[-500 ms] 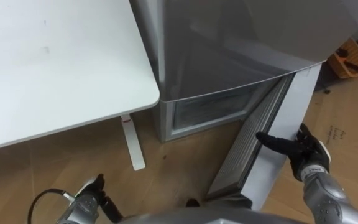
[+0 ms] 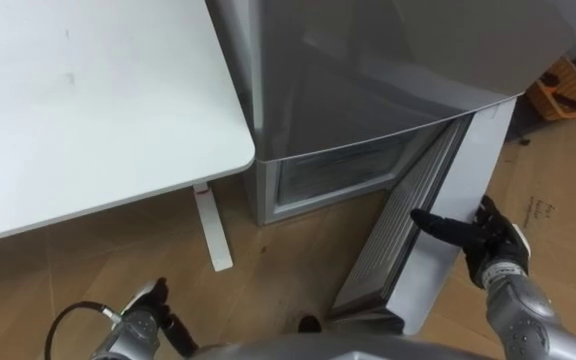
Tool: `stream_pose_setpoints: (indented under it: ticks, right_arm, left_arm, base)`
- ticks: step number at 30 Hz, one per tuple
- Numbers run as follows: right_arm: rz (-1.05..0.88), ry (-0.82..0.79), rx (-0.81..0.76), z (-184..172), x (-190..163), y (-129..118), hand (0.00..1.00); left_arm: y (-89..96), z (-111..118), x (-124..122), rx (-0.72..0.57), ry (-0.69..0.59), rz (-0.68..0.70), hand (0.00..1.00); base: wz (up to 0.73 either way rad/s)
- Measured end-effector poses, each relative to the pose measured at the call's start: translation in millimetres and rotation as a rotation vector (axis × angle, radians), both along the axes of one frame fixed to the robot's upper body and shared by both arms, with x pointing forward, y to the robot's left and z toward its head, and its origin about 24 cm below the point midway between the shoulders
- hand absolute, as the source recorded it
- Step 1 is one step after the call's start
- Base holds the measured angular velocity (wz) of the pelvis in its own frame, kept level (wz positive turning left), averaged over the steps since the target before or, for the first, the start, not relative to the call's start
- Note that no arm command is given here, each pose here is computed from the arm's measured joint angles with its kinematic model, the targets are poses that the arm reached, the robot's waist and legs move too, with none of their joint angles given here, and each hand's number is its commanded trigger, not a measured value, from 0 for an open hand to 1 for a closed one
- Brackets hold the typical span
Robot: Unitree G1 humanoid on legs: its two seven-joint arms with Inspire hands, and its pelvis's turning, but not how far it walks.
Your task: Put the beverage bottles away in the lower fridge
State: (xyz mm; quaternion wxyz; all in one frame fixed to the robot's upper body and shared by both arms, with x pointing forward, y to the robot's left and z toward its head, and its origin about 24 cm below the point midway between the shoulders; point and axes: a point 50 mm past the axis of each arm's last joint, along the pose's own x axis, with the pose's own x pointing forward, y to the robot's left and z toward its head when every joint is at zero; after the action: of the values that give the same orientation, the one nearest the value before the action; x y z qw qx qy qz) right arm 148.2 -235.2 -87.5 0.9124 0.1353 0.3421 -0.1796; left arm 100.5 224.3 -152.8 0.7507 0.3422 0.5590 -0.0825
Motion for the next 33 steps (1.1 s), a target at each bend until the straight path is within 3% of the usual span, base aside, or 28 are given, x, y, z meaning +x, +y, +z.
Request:
stream_pose_setpoints:
  ticks: [11, 16, 21, 26, 29, 33]
  right_arm:
    - [-0.026, -0.005, -0.014, 0.6, 4.3, 5.7, 0.0]
    - [-0.029, -0.024, 0.038, 1.5, 11.4, 13.1, 0.0]
    - [0.05, -0.091, 0.188, 8.8, 38.4, 50.3, 0.0]
    - [0.429, -0.147, 0.437, 18.5, 52.3, 124.6, 0.0]
    - [0.559, -0.172, 0.55, 26.1, 53.7, 159.9, 0.0]
    - [0.636, -0.161, 0.577, 25.7, 51.7, 166.4, 0.0]
  left_arm:
    - [-1.8, 0.2, 1.6, 0.043, 0.003, -0.04, 0.0]
    - [11.1, -1.6, -10.3, 0.151, 0.073, -0.087, 0.0]
    - [16.7, -3.1, -22.2, 0.179, 0.14, -0.082, 0.0]
    - [6.6, -4.5, -18.3, 0.136, 0.135, -0.106, 0.0]
    - [-4.7, -6.7, -17.5, 0.086, 0.141, -0.112, 0.0]
    - [-9.2, -6.8, -16.8, 0.053, 0.148, -0.121, 0.0]
  base:
    - [-0.04]
    - [-0.12]
    - [-0.03]
    - [0.17]
    - [0.21]
    - [0.19]
